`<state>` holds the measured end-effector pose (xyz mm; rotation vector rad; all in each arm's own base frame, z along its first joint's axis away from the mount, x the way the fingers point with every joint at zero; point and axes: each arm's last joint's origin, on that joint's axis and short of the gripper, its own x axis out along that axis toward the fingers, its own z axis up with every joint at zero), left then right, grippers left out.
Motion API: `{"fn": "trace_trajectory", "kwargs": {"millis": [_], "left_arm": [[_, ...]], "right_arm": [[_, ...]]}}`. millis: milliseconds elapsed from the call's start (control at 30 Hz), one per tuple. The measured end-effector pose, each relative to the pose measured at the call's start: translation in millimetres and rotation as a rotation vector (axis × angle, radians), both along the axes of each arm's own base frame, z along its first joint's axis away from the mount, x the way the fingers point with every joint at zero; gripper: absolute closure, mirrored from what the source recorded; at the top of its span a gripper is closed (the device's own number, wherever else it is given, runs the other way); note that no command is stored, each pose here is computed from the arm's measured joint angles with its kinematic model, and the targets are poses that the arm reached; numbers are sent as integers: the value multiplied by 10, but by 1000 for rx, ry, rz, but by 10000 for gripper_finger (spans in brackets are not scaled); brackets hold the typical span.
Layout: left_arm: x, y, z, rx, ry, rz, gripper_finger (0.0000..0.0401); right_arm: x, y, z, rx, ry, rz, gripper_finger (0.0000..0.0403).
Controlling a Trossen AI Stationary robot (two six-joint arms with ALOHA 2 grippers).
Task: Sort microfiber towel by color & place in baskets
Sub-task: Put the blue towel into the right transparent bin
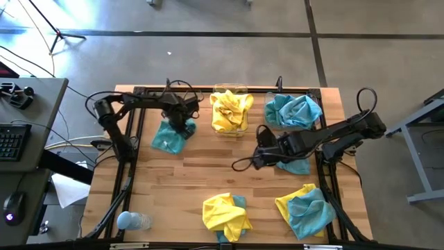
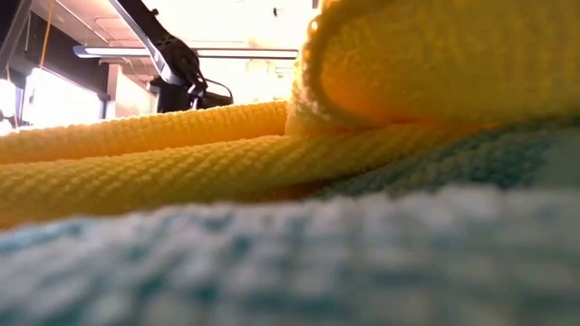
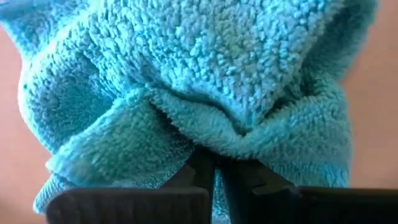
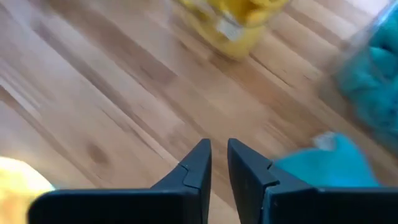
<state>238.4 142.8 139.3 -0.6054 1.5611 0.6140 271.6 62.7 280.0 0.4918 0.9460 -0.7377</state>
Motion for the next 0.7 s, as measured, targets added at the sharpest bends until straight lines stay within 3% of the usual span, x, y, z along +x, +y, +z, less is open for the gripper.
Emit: {"fn": "trace_trajectory", "kwargs": {"millis": [133,233,500,700], "left_arm": [[-9,-121,296,-10,-127,62,399],[-32,-229,518,24,-206,102,400],[-145,-637,1123,79,-464,157,401],[-61,-988,1625,68,-631,122,401]], "right_arm": [[-112,2,-7,-34,126,86,394],[-195,-22,23,-61,117,164,396],[-745,-183,-251,-52,-190,297,399],[-941,-377,-287,-203,-481,245,398]]}}
